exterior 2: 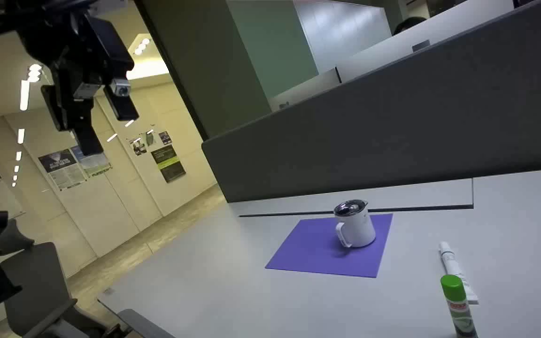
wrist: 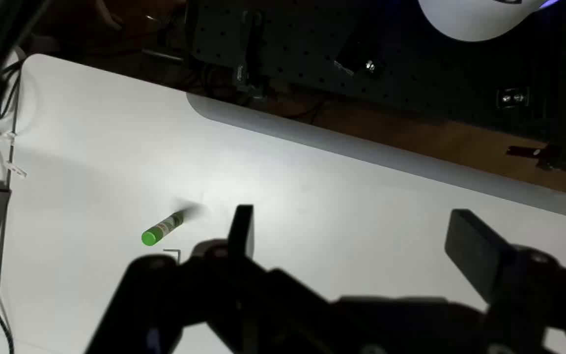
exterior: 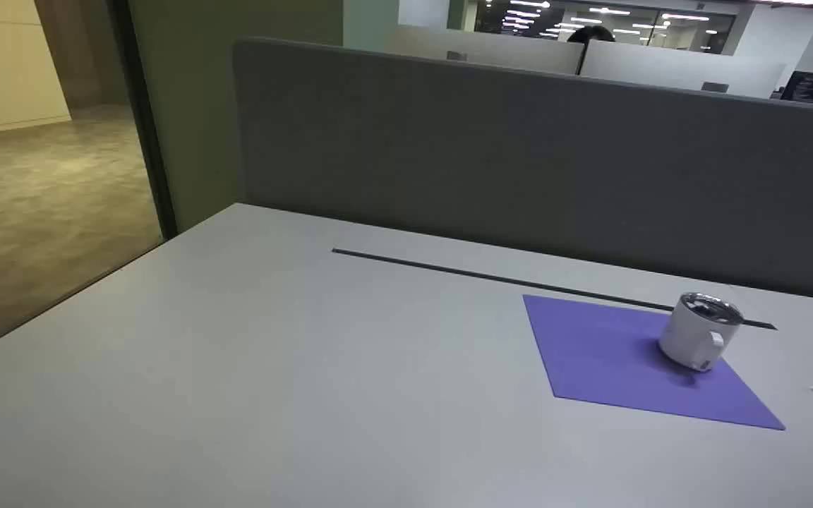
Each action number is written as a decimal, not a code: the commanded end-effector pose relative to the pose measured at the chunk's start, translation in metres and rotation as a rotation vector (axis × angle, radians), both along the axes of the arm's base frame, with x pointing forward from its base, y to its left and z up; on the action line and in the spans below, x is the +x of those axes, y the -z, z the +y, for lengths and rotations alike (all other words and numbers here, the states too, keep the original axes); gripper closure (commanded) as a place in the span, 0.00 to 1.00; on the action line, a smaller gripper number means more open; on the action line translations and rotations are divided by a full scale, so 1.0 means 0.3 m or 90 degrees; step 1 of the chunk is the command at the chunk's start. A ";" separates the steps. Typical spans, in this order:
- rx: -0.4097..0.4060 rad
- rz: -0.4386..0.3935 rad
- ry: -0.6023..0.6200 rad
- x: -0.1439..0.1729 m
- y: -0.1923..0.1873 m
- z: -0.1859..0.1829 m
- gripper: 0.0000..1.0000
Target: Remove the silver lid from the top of the white mug
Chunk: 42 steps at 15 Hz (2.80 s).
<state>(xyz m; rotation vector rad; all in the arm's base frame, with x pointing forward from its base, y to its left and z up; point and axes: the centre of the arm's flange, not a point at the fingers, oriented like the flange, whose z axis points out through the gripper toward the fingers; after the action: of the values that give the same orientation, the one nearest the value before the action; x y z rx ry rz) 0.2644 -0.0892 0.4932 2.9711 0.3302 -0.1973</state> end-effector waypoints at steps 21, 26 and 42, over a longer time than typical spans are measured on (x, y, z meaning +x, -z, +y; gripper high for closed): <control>0.006 -0.128 -0.138 0.702 0.052 -0.365 0.37; 0.029 -0.102 -0.186 1.029 0.130 -0.341 0.73; 0.037 -0.009 -0.235 1.226 0.328 -0.149 1.00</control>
<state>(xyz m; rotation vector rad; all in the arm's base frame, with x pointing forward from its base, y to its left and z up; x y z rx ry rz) 0.6321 -0.1340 0.3947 2.8962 0.8839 -0.1253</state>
